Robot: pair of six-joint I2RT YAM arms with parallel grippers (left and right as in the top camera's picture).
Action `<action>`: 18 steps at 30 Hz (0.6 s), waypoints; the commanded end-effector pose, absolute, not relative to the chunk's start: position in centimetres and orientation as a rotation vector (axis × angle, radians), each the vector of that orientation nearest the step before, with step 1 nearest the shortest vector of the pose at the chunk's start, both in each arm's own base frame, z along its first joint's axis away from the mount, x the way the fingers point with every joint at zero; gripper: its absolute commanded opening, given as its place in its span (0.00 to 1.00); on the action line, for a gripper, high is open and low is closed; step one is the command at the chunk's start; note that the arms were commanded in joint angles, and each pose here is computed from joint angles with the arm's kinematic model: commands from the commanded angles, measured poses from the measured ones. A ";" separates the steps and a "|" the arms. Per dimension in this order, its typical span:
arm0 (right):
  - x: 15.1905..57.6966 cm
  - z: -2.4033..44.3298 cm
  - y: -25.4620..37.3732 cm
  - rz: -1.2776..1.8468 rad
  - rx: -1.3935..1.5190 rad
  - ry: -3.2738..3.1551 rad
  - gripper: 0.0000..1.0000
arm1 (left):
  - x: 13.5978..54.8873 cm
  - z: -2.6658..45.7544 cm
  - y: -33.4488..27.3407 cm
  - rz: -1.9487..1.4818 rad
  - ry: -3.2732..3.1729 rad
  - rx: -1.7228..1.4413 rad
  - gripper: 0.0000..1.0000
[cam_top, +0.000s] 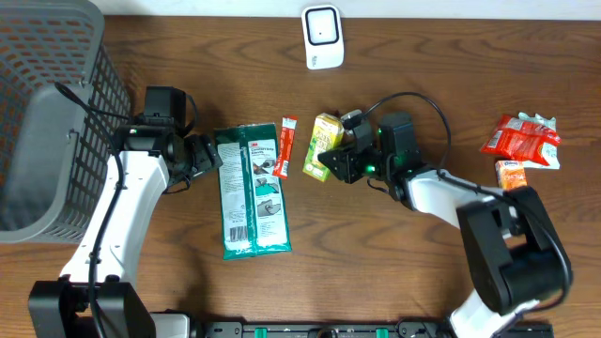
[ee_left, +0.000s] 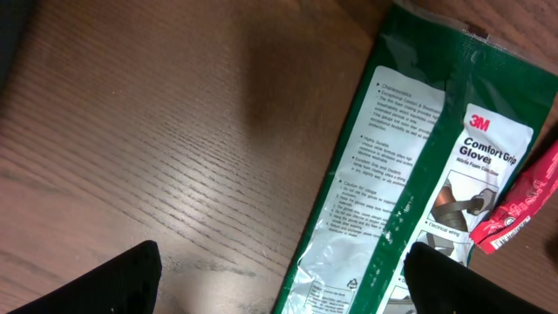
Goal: Scan the item barcode
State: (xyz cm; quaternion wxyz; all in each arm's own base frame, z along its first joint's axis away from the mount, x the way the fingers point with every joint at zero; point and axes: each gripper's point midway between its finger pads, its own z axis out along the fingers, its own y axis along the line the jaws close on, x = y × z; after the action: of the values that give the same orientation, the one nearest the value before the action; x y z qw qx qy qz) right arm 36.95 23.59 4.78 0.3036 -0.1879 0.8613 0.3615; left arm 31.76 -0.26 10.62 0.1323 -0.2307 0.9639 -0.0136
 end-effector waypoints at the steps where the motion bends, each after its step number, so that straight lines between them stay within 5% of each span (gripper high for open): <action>1: 37.8 5.6 21.9 0.726 -0.503 2.286 0.39 | 31.9 10.9 0.0 -0.021 2.790 -0.660 0.90; 18: 36.8 6.7 20.0 0.468 -0.492 2.491 0.38 | 31.9 10.9 0.0 -0.021 2.790 -0.660 0.90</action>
State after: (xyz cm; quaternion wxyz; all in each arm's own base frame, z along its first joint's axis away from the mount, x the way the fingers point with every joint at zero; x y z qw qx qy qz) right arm 36.06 19.66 5.54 0.2541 -0.1713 0.9339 0.1841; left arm 31.76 -0.26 10.62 0.1323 -0.2307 0.9639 -0.0136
